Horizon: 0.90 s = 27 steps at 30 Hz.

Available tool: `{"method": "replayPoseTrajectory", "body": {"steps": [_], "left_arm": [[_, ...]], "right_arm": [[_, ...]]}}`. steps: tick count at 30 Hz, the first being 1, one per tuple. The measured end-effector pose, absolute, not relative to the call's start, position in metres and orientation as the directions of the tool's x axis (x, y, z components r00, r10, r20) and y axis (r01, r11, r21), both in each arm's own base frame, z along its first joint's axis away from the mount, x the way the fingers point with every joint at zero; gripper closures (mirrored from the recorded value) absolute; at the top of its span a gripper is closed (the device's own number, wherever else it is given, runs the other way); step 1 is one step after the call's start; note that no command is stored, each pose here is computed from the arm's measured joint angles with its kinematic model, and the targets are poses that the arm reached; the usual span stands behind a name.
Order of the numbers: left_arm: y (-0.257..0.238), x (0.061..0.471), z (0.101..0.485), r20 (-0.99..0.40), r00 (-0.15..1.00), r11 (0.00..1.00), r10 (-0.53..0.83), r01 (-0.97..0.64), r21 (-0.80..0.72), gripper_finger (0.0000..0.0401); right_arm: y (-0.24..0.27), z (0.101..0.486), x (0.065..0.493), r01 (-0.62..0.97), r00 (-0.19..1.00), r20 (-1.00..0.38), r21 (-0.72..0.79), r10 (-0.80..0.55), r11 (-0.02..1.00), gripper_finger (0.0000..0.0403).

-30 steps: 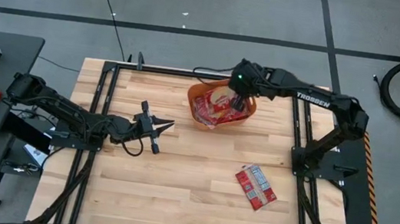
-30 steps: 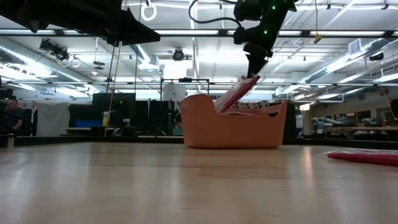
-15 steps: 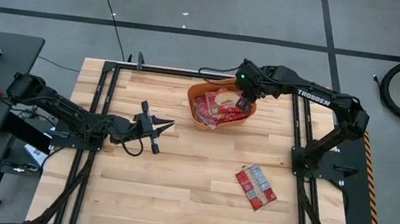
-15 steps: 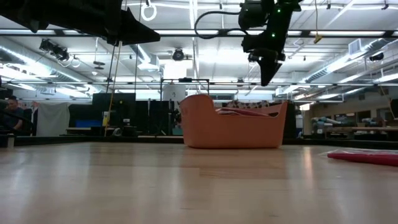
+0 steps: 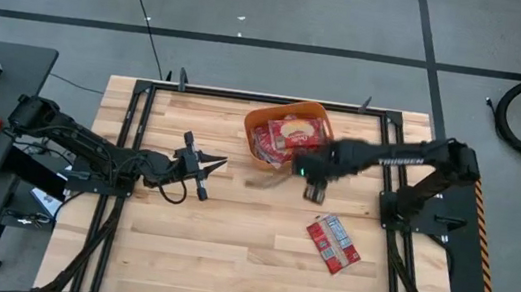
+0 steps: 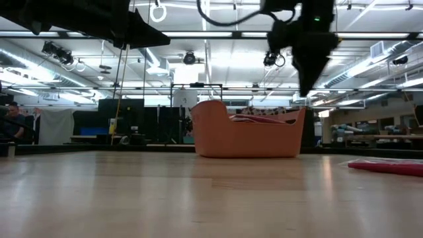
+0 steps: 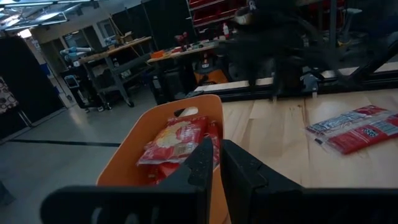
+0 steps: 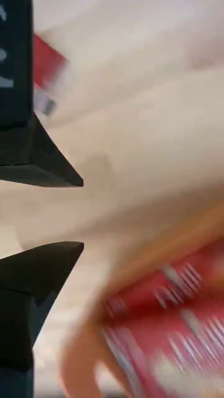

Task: Sort popcorn bags into baskets
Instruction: Put the red popcorn bag into the orange bin

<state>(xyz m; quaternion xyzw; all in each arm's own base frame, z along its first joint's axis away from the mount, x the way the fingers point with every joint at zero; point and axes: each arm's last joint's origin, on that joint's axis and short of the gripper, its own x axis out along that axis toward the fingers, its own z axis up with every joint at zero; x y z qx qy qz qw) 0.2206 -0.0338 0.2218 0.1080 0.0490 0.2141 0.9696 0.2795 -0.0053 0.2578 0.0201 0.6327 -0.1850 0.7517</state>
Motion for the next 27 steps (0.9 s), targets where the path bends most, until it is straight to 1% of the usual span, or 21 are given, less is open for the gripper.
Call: {"method": "replayPoseTrajectory", "body": {"steps": [7, 10, 14, 19, 21, 25, 27], "left_arm": [[-0.034, 0.221, 0.222, -0.049, 0.903, 0.886, 0.426, -0.405, 0.224, 0.0367], [-0.034, 0.221, 0.222, -0.049, 0.903, 0.886, 0.426, -0.406, 0.224, 0.0367], [-0.034, 0.221, 0.222, -0.047, 0.903, 0.885, 0.427, -0.407, 0.225, 0.0367], [-0.034, 0.221, 0.222, -0.045, 0.903, 0.885, 0.427, -0.407, 0.227, 0.0367], [-0.034, 0.221, 0.222, -0.044, 0.903, 0.885, 0.426, -0.407, 0.228, 0.0367], [-0.034, 0.221, 0.223, -0.04, 0.903, 0.88, 0.427, -0.405, 0.249, 0.0367], [-0.034, 0.221, 0.223, -0.04, 0.904, 0.88, 0.426, -0.404, 0.25, 0.0367]], "right_arm": [[0.051, 0.221, 0.259, 0.312, 0.04, -0.991, -0.108, -0.126, 0.944, 0.0246], [0.068, 0.213, 0.25, 0.331, 0.019, -0.994, -0.096, -0.108, 0.939, 0.0246], [0.085, 0.207, 0.246, 0.353, 0.049, -0.995, -0.069, -0.092, 0.933, 0.0238], [0.1, 0.205, 0.251, 0.321, 0.159, -0.985, -0.009, -0.063, 0.947, 0.0223], [0.102, 0.202, 0.256, 0.313, 0.19, -0.979, -0.011, -0.075, 0.95, 0.022], [0.105, 0.189, 0.265, 0.269, 0.178, -0.976, -0.078, -0.129, 0.96, 0.0219], [0.107, 0.18, 0.272, 0.224, 0.15, -0.978, -0.111, -0.147, 0.968, 0.0219]]}}
